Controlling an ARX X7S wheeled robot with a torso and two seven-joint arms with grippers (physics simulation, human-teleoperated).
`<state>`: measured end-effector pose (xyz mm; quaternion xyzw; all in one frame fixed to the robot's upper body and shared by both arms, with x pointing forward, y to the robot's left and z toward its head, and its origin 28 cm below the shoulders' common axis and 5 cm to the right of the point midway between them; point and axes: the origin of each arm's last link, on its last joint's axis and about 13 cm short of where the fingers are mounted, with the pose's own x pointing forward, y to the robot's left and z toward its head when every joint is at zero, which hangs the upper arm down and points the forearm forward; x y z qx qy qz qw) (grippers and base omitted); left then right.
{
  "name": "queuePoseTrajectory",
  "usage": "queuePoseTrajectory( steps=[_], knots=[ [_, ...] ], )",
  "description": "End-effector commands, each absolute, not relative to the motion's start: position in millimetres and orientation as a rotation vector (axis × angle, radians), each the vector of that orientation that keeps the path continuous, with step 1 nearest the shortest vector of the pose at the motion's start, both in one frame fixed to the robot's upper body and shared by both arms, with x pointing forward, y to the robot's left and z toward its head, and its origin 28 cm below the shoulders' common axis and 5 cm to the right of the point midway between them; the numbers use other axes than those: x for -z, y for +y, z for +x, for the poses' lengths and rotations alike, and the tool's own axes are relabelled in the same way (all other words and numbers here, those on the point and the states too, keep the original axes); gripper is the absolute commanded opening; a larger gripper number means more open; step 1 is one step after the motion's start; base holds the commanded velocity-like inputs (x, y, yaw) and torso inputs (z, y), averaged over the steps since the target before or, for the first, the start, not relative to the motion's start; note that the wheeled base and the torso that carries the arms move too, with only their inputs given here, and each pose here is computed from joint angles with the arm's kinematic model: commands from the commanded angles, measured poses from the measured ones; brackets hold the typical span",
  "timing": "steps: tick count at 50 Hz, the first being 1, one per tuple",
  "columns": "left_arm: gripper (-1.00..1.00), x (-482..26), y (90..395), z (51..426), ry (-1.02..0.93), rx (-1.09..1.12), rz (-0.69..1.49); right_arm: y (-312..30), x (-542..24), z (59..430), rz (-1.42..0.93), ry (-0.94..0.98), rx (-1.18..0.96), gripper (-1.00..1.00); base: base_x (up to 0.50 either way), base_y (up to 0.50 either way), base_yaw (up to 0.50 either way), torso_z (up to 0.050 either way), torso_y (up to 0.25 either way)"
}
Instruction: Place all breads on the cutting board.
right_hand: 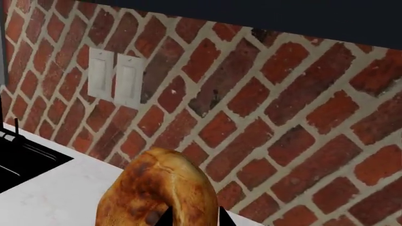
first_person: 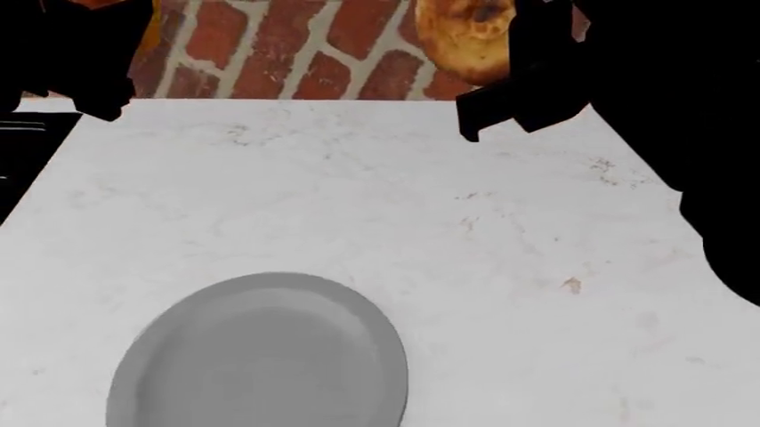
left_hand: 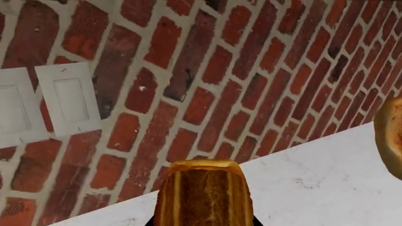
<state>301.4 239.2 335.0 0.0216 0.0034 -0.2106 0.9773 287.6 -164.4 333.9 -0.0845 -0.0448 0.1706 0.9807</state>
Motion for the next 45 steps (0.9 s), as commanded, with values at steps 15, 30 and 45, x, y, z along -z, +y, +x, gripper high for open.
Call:
queuePoseTrajectory(
  steps=[15, 30, 45],
  knots=[
    [-1.00, -338.8, 241.2, 302.0, -0.016, 0.401, 0.026, -163.0, -329.3, 290.9, -0.169, -0.093, -0.347, -1.00, -0.16, 0.50, 0.00, 0.001, 0.001],
    [-1.00, -339.3, 241.3, 302.8, -0.018, 0.408, 0.015, -159.7, -330.2, 291.4, -0.176, -0.097, -0.366, -1.00, -0.09, 0.50, 0.00, 0.000, 0.001],
    [-1.00, -337.9, 242.2, 304.4, -0.014, 0.395, 0.009, -157.9, -325.7, 290.5, -0.187, -0.092, -0.393, -1.00, 0.00, 0.50, 0.00, 0.001, 0.001]
  ],
)
